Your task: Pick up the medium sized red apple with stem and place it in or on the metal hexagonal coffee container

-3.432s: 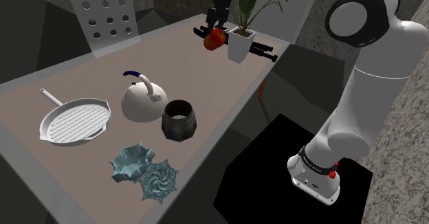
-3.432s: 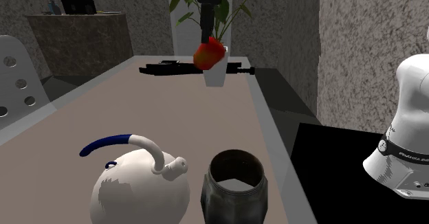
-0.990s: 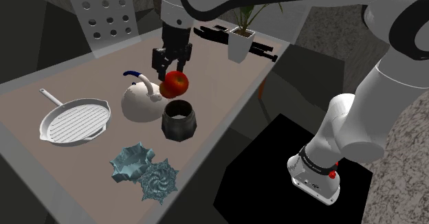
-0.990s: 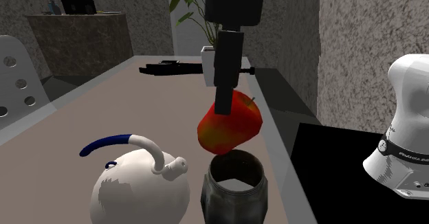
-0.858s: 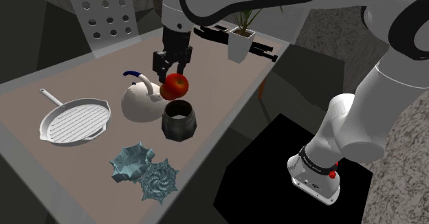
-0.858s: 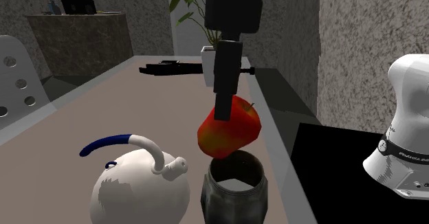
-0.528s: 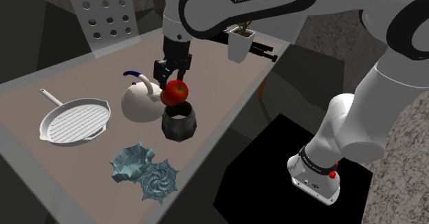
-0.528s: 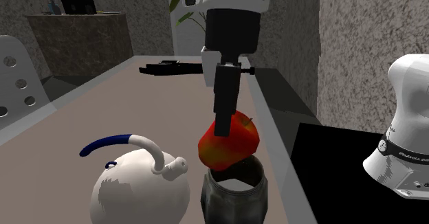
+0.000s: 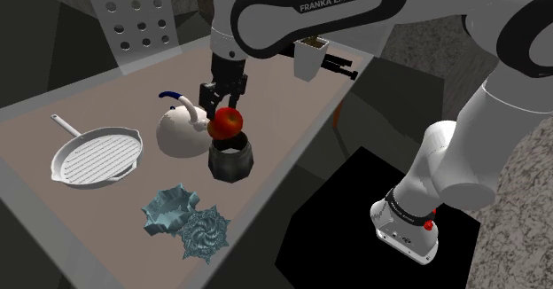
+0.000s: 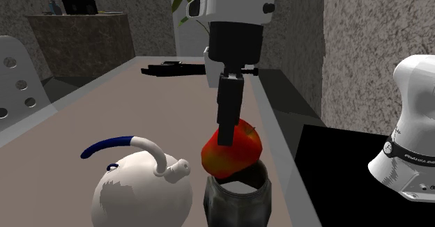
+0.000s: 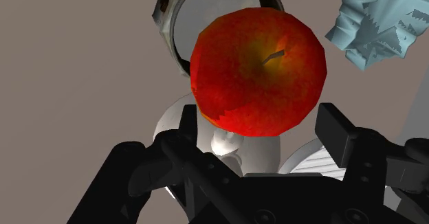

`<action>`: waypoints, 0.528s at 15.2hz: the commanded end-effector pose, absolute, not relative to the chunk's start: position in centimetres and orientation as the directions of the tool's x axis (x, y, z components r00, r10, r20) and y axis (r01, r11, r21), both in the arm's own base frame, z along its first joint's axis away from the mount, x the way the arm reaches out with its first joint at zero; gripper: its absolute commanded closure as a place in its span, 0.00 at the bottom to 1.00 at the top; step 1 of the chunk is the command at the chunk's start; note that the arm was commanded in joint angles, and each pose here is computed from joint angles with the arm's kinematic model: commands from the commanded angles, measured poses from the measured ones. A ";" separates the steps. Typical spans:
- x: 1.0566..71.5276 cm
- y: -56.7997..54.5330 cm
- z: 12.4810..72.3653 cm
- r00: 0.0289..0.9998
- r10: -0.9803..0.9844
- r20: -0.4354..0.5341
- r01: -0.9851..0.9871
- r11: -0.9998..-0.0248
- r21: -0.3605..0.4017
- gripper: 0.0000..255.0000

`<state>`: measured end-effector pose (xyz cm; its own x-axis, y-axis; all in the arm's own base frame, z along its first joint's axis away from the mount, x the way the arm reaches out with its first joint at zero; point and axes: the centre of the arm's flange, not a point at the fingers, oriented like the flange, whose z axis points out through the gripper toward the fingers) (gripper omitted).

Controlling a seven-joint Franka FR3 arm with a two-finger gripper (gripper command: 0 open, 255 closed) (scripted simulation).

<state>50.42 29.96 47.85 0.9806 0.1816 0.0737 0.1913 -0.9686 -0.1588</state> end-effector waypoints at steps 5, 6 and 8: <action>50.4 30.0 47.9 0.981 0.182 0.074 0.191 -0.969 -0.159 0.00; 50.4 30.0 47.9 0.981 0.182 0.074 0.191 -0.969 -0.159 0.00; 50.4 30.0 47.9 0.981 0.182 0.074 0.191 -0.969 -0.159 0.00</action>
